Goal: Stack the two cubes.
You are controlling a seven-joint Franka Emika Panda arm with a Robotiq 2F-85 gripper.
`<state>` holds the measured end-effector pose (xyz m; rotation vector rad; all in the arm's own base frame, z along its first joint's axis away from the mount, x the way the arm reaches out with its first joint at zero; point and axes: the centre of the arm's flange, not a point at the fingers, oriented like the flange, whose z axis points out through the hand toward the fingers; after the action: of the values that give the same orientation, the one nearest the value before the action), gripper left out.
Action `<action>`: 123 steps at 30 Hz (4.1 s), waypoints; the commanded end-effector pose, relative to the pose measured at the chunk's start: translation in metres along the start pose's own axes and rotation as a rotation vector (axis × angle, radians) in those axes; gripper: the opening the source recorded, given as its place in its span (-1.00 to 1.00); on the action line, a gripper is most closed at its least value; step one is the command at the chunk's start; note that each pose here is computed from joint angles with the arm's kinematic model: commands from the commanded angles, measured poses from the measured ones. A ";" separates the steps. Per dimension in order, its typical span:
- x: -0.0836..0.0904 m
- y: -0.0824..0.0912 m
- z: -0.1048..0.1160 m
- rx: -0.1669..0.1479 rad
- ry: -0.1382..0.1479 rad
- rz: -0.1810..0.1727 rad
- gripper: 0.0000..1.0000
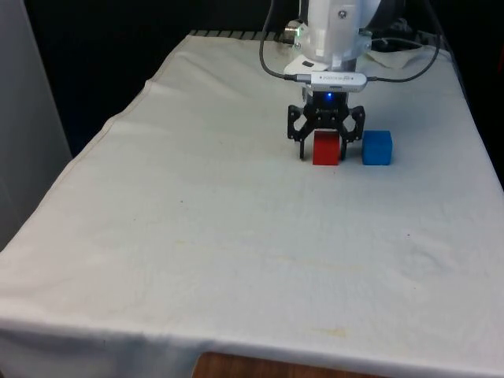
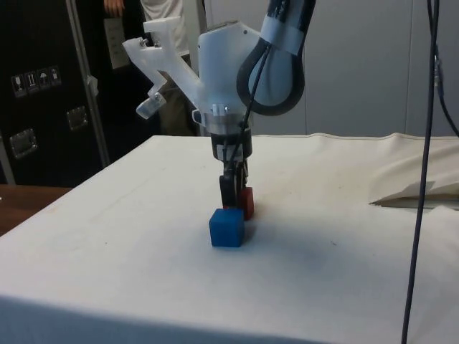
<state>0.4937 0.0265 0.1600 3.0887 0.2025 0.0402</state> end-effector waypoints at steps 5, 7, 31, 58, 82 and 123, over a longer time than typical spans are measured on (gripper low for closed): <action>0.000 0.000 0.001 -0.002 0.003 0.000 -0.54; 0.000 0.000 0.001 -0.002 0.002 -0.001 -0.96; 0.005 0.009 -0.052 -0.010 0.006 0.005 -0.98; 0.004 0.020 -0.127 0.003 -0.005 0.012 -0.98; 0.010 -0.041 -0.156 0.079 0.019 0.003 -0.98; 0.009 -0.097 -0.141 0.137 -0.003 0.039 -0.98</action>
<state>0.4857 0.1291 0.2944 3.2224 0.1571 0.0169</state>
